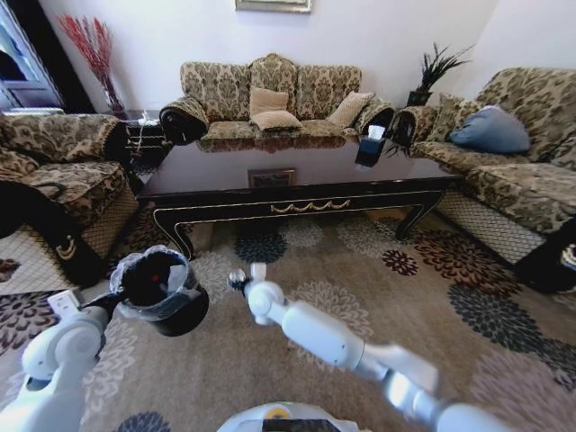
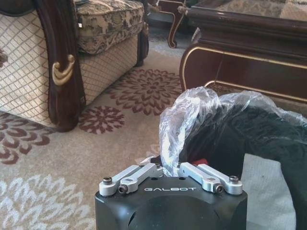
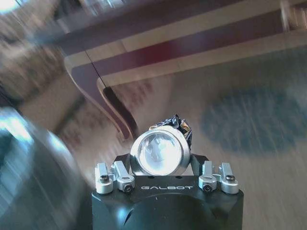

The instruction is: Move to the front of the table and pick up the trash from the floor, then place it into the trash bin.

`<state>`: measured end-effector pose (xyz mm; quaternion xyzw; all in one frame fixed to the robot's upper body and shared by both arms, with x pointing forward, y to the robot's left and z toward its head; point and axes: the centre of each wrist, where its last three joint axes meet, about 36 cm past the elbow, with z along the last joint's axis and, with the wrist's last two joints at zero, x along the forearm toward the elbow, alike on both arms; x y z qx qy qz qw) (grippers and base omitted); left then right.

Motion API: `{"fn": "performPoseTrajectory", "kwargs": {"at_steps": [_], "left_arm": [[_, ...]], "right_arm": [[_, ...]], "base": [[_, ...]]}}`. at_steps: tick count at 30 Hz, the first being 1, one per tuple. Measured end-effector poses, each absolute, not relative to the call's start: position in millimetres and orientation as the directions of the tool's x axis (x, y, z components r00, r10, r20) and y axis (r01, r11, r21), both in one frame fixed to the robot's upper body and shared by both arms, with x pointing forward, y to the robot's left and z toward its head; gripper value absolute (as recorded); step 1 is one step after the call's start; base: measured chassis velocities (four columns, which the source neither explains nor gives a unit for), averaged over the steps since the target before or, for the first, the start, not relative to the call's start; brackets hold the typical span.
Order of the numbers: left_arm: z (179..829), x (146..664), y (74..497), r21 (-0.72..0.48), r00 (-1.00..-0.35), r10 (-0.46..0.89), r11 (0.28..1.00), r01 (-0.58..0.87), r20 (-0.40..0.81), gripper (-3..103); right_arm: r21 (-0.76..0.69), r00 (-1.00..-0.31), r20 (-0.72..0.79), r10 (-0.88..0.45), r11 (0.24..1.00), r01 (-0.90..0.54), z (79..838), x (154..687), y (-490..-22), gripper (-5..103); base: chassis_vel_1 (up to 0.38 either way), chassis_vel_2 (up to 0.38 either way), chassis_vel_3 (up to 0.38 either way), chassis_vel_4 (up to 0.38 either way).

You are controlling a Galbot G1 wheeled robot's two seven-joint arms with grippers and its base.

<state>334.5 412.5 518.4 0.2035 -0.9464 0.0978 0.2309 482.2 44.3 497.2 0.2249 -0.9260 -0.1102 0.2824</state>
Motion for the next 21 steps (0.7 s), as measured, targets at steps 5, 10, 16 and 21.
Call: {"fn": "performPoseTrajectory", "kwargs": {"at_steps": [5,10,16,21], "left_arm": [[525.5,334.6,407.8,-0.100,-0.826,-0.317,0.909,-0.406,0.466,4],[533.2,337.2,404.8,-0.112,-0.840,-0.304,0.914,-0.390,0.449,4],[541.6,341.9,403.8,-0.132,-0.856,-0.293,0.916,-0.379,0.425,4],[542.5,344.2,406.0,-0.140,-0.857,-0.294,0.913,-0.382,0.422,4]], "right_arm": [[0.293,-0.794,0.332,-0.510,0.856,-0.427,546.0,492.3,57.7,65],[0.282,-0.791,0.255,-0.555,0.826,-0.488,556.7,483.8,70.5,65],[0.276,-0.757,0.221,-0.615,0.784,-0.556,558.8,448.8,98.2,65],[0.215,-0.713,0.199,-0.672,0.740,-0.637,548.9,421.6,117.3,65]], "base": [[0.000,0.000,0.000,0.000],[0.000,0.000,0.000,0.000],[0.000,0.000,0.000,0.000],[0.000,0.000,0.000,0.000]]}}
